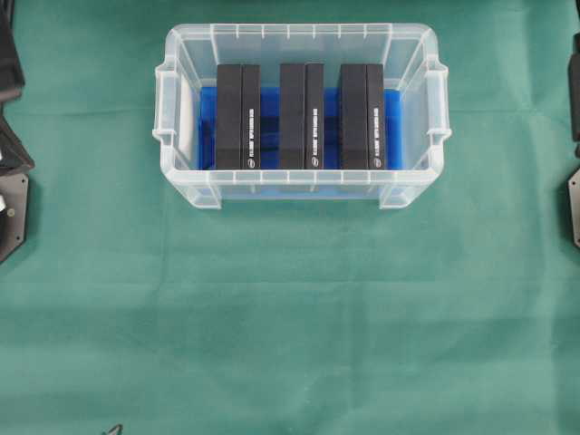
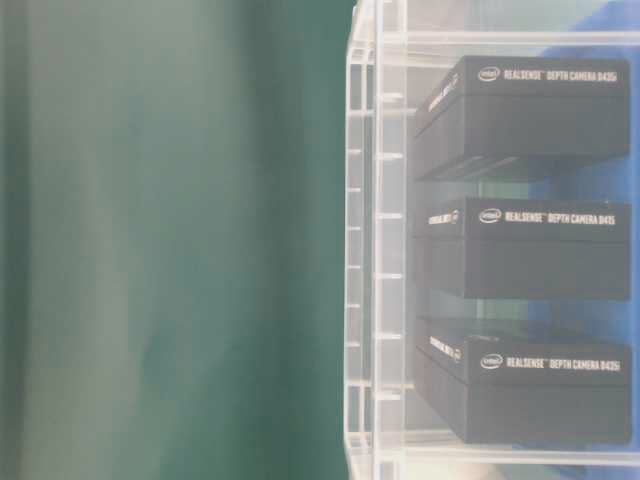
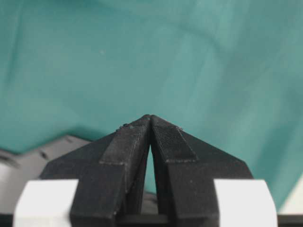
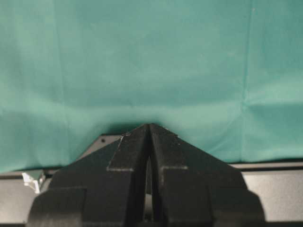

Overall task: Take the box out of the case with the left arm.
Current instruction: 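Raise the left gripper from rest and open it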

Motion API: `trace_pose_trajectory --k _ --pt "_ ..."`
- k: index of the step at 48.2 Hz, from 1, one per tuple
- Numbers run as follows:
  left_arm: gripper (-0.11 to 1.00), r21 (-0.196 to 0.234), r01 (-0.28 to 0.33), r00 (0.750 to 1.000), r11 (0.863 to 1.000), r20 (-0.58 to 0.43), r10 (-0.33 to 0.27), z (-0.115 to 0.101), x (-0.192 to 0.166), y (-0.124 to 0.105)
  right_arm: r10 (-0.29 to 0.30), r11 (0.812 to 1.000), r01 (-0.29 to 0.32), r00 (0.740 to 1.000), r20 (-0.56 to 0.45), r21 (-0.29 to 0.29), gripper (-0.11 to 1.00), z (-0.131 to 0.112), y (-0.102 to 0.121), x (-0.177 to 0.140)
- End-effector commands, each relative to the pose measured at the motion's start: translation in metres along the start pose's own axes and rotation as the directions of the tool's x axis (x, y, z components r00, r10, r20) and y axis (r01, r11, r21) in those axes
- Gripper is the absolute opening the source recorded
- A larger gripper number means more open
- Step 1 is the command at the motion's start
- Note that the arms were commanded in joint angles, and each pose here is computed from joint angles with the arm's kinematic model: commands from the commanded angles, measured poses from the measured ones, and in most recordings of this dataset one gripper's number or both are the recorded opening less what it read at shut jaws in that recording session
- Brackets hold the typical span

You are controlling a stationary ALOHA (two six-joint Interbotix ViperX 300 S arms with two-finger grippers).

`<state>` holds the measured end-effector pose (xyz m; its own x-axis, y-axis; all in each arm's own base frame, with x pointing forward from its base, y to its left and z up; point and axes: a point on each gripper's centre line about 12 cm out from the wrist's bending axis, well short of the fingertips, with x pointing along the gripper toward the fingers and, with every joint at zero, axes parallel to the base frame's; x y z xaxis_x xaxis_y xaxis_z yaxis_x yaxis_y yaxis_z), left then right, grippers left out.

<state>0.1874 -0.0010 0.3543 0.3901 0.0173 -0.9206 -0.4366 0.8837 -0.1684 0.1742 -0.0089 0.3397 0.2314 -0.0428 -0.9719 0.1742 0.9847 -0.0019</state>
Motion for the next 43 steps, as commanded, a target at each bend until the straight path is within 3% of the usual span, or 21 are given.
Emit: trace_pose_trajectory --k 1,4,7,8,11,15,19,21,29,37,43 --pt "0.00 -0.140 0.014 1.000 0.990 0.020 -0.012 0.004 -0.007 -0.002 0.001 1.000 -0.001 1.000 0.020 0.005 0.02 0.003 0.000 -0.007" --pt "0.00 -0.260 0.016 1.000 0.966 0.022 -0.010 0.004 -0.007 -0.002 0.001 1.000 -0.001 1.000 0.017 0.010 0.02 0.004 0.000 -0.006" --pt "0.00 -0.380 0.015 1.000 0.925 0.018 -0.008 0.004 -0.007 -0.002 -0.003 1.000 0.003 1.000 0.014 0.016 0.02 0.005 0.000 -0.006" --pt "0.00 -0.440 0.012 1.000 0.898 0.016 -0.005 0.004 -0.007 -0.002 -0.003 1.000 0.003 1.000 0.013 0.019 0.02 0.005 0.000 -0.005" --pt "0.00 -0.550 0.004 1.000 0.835 0.009 0.001 0.003 -0.007 -0.001 -0.008 1.000 0.008 1.000 0.012 0.028 0.02 0.005 -0.001 -0.005" --pt "0.00 -0.662 -0.013 1.000 0.749 -0.008 0.011 0.001 -0.007 0.000 -0.012 0.999 0.012 1.000 0.013 0.040 0.02 0.005 -0.001 -0.006" --pt "0.00 -0.731 -0.024 1.000 0.682 -0.017 0.016 0.000 -0.007 0.001 -0.016 0.999 0.015 1.000 0.012 0.045 0.02 0.005 -0.002 -0.005" --pt "0.00 -0.739 -0.020 1.000 0.674 -0.015 0.014 0.000 -0.007 0.000 -0.014 0.999 0.014 1.000 0.011 0.046 0.02 0.005 -0.002 -0.005" --pt "0.00 -0.743 -0.026 1.000 0.668 -0.018 0.019 0.002 -0.005 0.001 -0.016 0.999 0.015 1.000 0.012 0.046 0.02 0.005 -0.002 -0.005" --pt "0.00 -0.773 -0.040 0.998 0.633 -0.005 0.056 0.008 -0.006 0.015 -0.016 0.999 0.015 1.000 0.012 0.046 0.02 0.005 -0.002 -0.005" --pt "0.00 -0.781 -0.055 0.995 0.621 0.006 0.096 0.015 -0.008 0.035 -0.016 0.999 0.015 1.000 0.012 0.046 0.02 0.005 -0.002 -0.005"
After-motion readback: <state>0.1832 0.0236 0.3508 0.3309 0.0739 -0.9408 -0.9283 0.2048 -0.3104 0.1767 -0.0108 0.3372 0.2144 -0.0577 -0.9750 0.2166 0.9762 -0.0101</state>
